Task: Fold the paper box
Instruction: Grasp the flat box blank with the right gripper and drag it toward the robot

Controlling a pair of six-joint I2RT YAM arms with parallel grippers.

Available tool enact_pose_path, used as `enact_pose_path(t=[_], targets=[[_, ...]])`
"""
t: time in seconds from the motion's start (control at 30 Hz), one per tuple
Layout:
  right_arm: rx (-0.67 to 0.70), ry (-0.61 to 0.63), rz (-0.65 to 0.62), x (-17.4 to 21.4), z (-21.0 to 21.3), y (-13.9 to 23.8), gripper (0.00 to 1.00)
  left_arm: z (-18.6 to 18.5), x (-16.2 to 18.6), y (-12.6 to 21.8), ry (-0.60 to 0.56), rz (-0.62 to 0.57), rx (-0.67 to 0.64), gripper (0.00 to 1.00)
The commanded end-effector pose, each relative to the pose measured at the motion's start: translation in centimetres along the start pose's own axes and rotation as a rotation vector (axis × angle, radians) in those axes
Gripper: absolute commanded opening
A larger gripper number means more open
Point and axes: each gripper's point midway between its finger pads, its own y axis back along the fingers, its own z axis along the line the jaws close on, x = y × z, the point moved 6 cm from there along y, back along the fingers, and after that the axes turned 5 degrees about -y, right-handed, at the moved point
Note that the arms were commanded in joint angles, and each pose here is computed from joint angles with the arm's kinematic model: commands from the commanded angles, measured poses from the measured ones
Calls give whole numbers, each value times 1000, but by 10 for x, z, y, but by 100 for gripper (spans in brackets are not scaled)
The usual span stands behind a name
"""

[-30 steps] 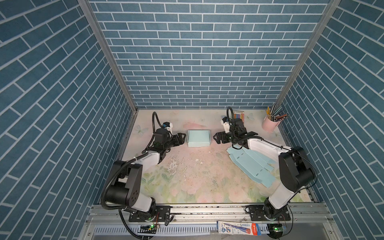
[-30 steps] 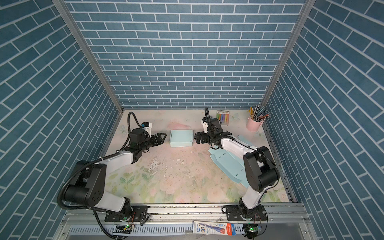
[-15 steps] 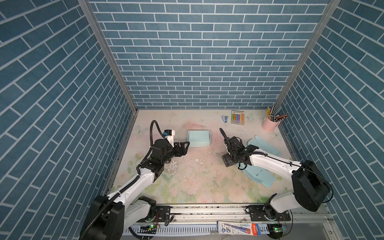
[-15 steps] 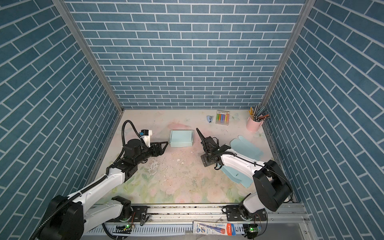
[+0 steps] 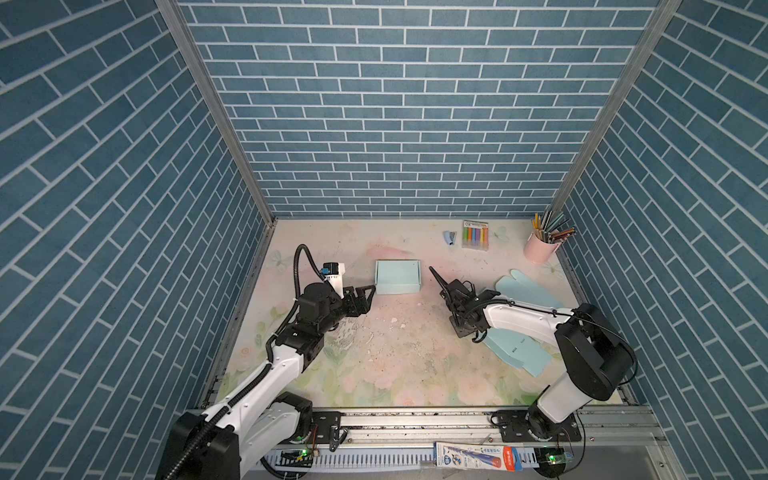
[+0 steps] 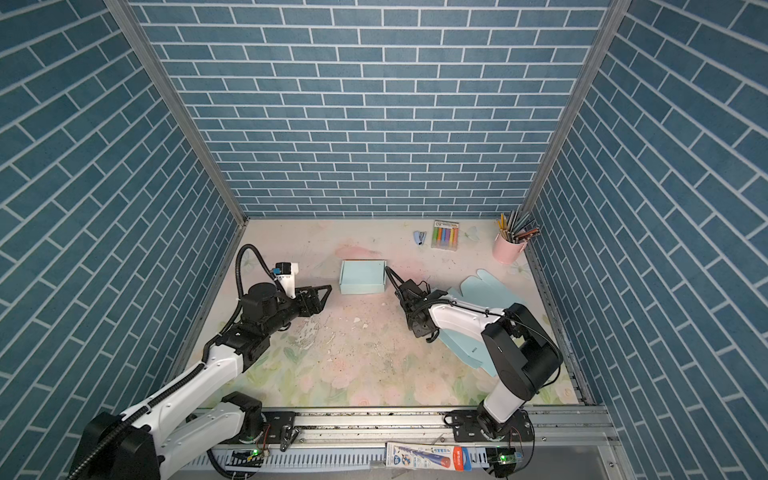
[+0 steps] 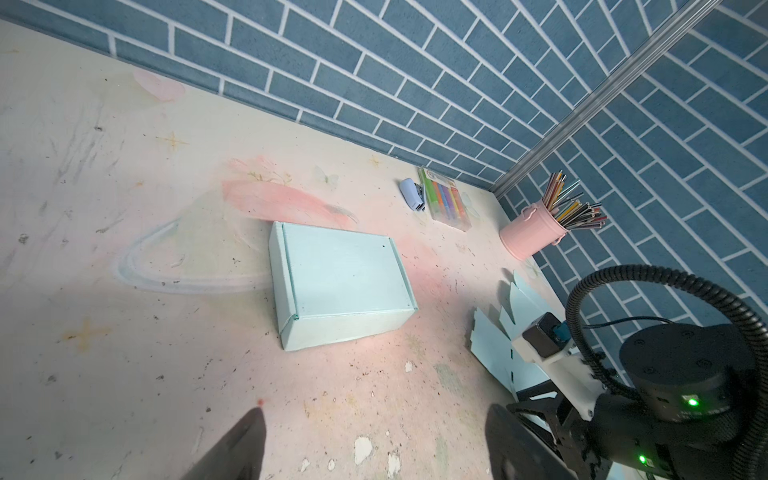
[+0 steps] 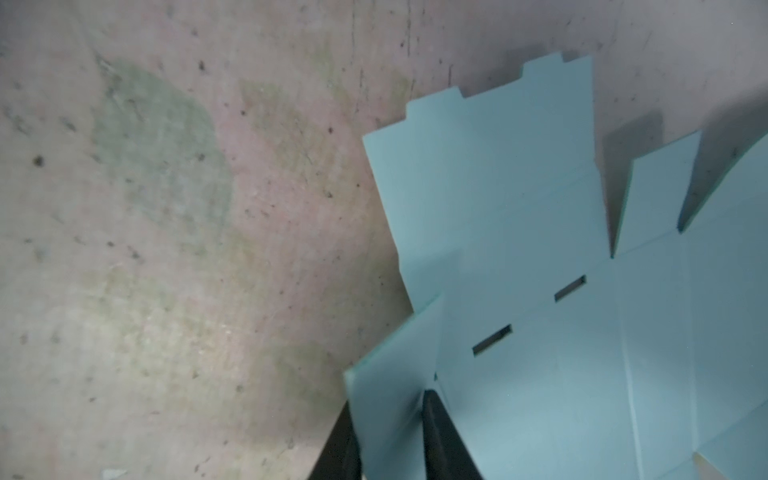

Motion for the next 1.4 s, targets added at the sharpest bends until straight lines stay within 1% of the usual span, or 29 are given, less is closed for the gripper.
enact_pose_path(t=[0.0,0.2,0.27,0.3,0.43,0.57,0.63,0.7,0.8,0.9,0.97,1.03,1.1,1.17,1.23,1.27,1.37], targets=[[62,-2,-20,-4,-6,12,20,4,7,0,16,20,-22,83],[99,37,-98,-7,-1,35,7,5,6,-1,20,26,-36,83],[110,63,-145,-9,4,50,3,6,5,-1,15,28,-43,83],[114,93,-196,-10,9,63,0,6,3,-1,5,30,-47,83],[113,207,-363,-4,31,106,0,22,-9,3,24,30,-65,83],[79,292,-517,10,58,145,0,34,-32,13,67,-44,-77,83],[37,388,-591,20,79,160,0,32,-43,15,63,-70,-72,83],[-27,575,-650,39,108,168,0,30,-56,17,57,-89,-71,83],[-109,853,-688,71,150,163,0,28,-72,22,48,-119,-72,83],[-133,1021,-690,92,171,150,0,31,-87,31,60,-158,-63,83],[-158,1098,-675,104,178,142,0,33,-92,34,69,-170,-60,83],[-183,1146,-659,113,180,136,0,33,-93,33,69,-165,-49,83],[-228,1166,-636,121,177,134,0,31,-89,29,74,-148,-8,83],[-314,1181,-633,131,181,141,1,27,-80,22,73,-119,27,82],[-426,1224,-634,149,189,151,2,20,-69,11,49,-69,45,82],[-454,1248,-625,158,192,153,3,15,-61,3,38,-35,51,81],[-403,1312,-542,176,191,143,4,0,-33,-28,17,75,74,81]])
